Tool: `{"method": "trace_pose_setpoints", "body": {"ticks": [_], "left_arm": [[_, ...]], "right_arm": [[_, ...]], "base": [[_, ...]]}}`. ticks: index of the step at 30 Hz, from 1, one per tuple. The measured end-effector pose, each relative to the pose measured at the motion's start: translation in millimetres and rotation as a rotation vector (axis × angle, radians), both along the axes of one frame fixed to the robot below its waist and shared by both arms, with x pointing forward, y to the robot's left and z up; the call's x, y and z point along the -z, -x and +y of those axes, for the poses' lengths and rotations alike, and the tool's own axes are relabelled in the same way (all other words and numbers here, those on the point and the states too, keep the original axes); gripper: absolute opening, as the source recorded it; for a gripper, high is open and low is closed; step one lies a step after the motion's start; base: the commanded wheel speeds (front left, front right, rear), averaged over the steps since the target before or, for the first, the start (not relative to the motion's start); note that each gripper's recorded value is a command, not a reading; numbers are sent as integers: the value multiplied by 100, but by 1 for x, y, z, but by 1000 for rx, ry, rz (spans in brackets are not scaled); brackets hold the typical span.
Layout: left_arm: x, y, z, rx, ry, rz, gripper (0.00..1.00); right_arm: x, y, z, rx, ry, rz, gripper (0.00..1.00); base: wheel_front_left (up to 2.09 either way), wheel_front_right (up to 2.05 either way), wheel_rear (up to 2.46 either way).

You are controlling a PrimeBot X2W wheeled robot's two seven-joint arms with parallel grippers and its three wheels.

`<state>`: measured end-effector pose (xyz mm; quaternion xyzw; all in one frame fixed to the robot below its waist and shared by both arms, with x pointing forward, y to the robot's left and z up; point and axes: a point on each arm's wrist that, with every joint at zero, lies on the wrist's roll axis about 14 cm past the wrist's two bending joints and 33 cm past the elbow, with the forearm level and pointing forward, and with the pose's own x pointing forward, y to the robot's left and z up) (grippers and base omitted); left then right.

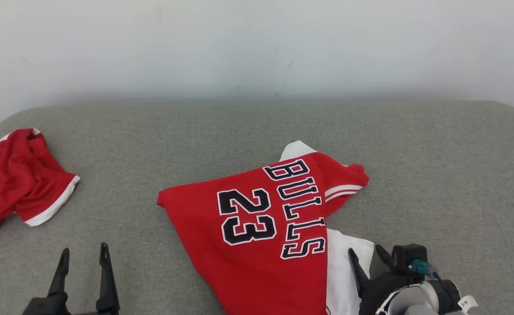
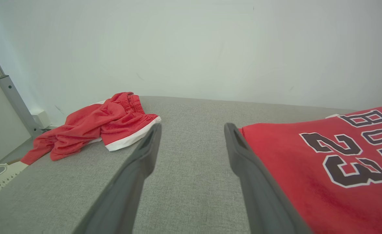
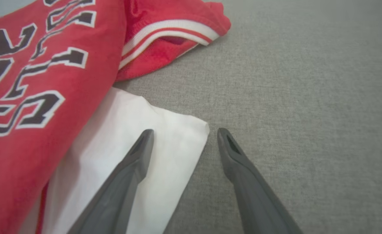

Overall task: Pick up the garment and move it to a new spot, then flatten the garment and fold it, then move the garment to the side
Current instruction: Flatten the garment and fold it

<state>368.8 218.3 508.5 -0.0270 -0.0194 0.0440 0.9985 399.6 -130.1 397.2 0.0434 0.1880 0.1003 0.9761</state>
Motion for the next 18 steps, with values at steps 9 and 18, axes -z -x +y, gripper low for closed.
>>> {"method": "trace_pose_setpoints", "body": {"ticks": [9,18], "left_arm": [[4,8,6,-23,21,7,100],[10,4,-12,24,39,16,100]], "right_arm": [[13,-2,7,-21,10,77,0],[-27,-9,-106,254,7,-88,0]], "base": [[0,0,0],[0,0,0]]}}
